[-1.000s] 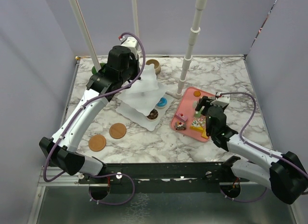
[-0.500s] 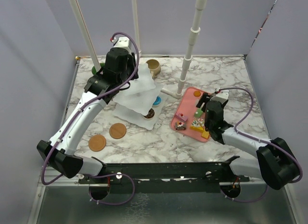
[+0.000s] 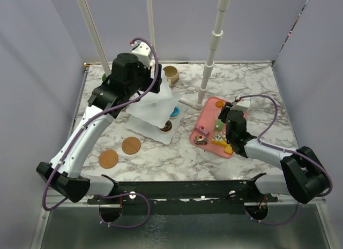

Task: Serve the afternoon tea
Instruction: Pick up the desert from the tray.

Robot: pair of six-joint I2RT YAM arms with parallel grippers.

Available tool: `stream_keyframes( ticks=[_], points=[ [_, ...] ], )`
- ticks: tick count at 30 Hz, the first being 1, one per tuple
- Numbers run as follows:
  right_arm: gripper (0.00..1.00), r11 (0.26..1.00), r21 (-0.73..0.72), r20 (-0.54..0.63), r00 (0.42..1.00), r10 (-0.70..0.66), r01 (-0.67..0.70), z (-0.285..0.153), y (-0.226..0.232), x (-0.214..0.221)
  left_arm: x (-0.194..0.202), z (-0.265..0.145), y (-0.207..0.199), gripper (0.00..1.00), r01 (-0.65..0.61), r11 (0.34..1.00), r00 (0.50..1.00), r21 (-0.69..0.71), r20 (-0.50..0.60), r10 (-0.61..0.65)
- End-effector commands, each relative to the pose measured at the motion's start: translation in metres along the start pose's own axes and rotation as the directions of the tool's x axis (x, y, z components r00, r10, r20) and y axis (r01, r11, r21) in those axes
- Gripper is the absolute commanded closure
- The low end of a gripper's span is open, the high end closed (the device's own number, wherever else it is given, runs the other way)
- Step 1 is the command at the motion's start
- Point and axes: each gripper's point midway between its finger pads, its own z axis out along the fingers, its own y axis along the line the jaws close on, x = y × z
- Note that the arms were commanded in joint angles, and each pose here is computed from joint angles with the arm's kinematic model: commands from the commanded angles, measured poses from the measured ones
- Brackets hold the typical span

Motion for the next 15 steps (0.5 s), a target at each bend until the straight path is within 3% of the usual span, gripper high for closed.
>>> stream_keyframes(
  ticks=[1,15],
  points=[
    [0.64,0.999,-0.036,0.054,0.998,0.016,-0.014,0.003,0.010,-0.024,-0.003,-0.021,0.000,0.18,-0.224,0.972,0.974,0.070,-0.003,0.225],
    [0.71,0.974,-0.224,0.075,0.996,0.037,-0.019,-0.029,0.041,-0.061,-0.008,-0.026,0.014,0.11,-0.438,0.860,0.890,0.261,-0.007,0.456]
  ],
)
